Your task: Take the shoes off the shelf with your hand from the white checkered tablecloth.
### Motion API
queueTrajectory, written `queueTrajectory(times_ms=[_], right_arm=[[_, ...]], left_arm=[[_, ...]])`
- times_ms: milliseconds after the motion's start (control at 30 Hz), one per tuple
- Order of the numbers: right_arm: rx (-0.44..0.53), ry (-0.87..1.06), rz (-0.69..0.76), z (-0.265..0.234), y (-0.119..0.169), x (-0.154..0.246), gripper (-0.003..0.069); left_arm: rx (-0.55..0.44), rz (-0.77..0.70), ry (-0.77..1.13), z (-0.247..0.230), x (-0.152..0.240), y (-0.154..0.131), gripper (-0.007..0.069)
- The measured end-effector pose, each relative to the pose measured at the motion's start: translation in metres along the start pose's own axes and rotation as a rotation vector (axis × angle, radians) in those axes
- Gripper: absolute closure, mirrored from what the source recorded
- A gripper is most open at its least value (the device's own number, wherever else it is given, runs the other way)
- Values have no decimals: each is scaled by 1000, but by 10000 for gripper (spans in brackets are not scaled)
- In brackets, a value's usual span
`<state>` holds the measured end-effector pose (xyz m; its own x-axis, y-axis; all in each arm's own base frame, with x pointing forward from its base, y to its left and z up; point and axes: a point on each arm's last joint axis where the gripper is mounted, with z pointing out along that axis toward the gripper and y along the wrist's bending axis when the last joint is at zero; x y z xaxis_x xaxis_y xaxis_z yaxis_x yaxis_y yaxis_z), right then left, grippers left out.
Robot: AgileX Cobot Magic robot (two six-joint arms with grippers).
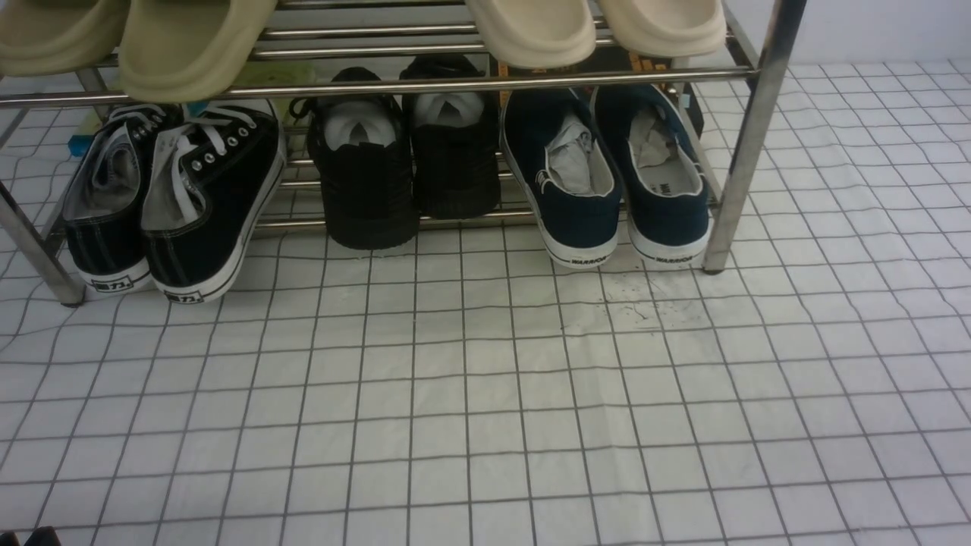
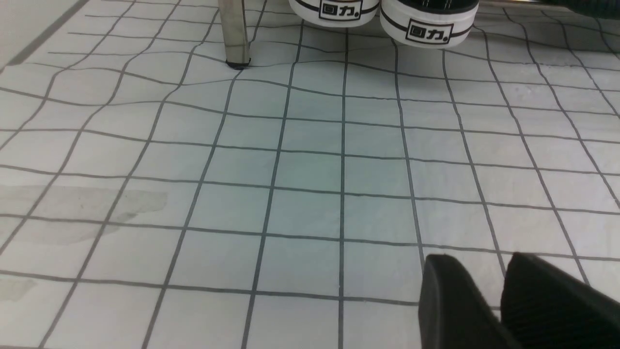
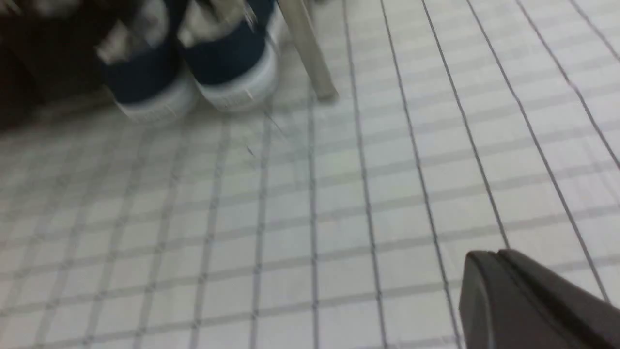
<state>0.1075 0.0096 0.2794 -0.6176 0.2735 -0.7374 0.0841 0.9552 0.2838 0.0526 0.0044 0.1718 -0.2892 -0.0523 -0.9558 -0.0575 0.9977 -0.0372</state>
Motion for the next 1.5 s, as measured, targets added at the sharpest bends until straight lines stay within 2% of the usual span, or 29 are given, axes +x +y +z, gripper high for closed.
queueTrajectory(times_ms=[67,133,267,300,367,533,567,700,833,967,1200,1500], right_arm=[[53,216,15,30,-1,-8,659],[38,337,-7,49,4,-15,659],[-148,507,-145,88,45,-39,659],[-151,520,-155,91,46,-37,659],[-230,542,-236,108,76,-58,659],[-293,557,-385,141,137,-91,655],[-293,560,-390,143,140,-92,654],[-302,564,-520,176,194,-106,620],[-247,546,-580,201,228,-120,550],[-193,491,-601,217,243,-135,449],[-186,441,-611,237,250,-139,287],[-206,334,-612,272,256,-131,260]], left_arm=[[0,0,0,0,0,0,422],[0,0,0,0,0,0,422],[0,0,1,0,0,0,414],[0,0,1,0,0,0,414],[0,1,1,0,0,0,412],[0,1,1,0,0,0,409],[0,1,1,0,0,0,409],[0,1,1,0,0,0,407],[0,1,1,0,0,0,406],[0,1,1,0,0,0,403],[0,1,1,0,0,0,393],[-1,1,2,0,0,0,389]])
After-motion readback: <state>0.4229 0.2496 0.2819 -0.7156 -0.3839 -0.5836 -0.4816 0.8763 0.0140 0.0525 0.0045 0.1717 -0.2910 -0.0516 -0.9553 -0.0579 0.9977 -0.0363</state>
